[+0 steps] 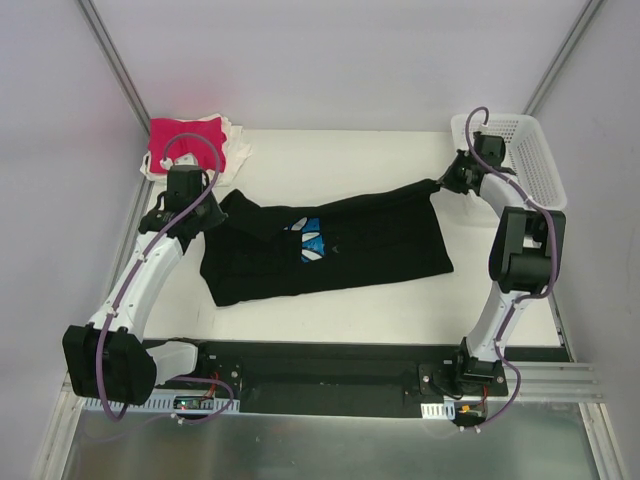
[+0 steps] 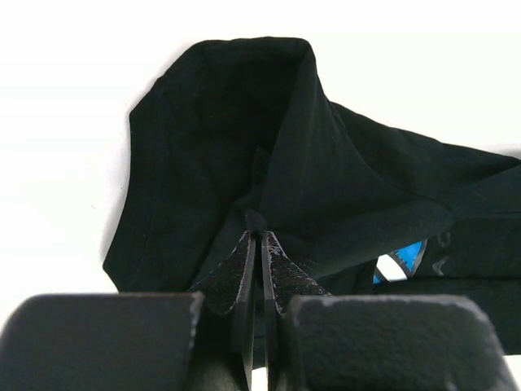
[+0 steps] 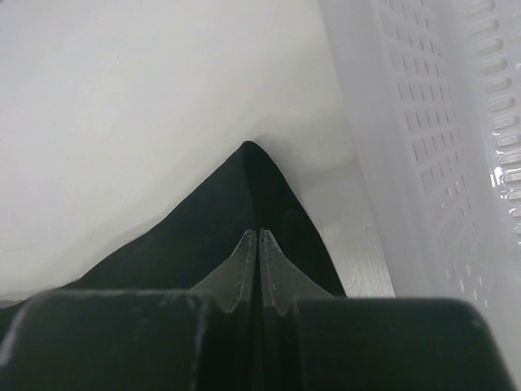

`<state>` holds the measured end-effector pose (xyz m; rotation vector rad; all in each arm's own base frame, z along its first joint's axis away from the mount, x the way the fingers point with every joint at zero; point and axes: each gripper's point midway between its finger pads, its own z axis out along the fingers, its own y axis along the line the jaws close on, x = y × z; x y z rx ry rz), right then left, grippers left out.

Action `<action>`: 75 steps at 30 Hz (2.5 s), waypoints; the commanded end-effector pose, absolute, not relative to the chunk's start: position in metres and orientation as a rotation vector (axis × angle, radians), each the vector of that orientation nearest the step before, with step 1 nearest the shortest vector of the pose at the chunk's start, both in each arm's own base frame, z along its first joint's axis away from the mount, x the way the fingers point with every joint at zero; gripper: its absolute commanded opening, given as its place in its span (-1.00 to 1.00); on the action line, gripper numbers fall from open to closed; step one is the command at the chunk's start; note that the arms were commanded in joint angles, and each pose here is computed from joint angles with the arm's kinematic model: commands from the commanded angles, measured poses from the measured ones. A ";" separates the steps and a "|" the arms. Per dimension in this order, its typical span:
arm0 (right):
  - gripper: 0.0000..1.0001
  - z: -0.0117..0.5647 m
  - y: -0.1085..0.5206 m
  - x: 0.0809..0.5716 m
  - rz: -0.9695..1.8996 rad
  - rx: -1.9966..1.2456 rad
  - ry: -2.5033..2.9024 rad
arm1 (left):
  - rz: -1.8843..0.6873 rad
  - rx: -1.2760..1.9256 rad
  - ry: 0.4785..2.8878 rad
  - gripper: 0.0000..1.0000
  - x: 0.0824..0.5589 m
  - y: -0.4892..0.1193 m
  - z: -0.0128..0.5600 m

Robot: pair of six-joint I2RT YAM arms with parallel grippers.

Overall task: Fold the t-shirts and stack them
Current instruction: Fold the other side of the tshirt into a rectangle

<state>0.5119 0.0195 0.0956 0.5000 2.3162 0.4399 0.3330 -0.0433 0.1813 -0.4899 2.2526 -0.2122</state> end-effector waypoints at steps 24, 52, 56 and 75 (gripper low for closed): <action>-0.99 0.116 0.011 0.482 0.431 0.514 2.246 | -0.284 -0.478 2.298 -1.00 0.312 -0.064 0.169; -0.98 0.099 0.019 0.446 0.421 0.527 2.303 | -0.311 -0.435 2.334 -1.00 0.312 -0.078 0.163; -0.88 0.094 0.021 0.444 0.417 0.527 2.316 | -0.308 -0.425 2.342 -1.00 0.313 -0.078 0.162; -0.46 0.154 0.031 0.452 0.437 0.485 2.197 | -0.336 -0.426 2.351 -0.88 0.308 -0.082 0.154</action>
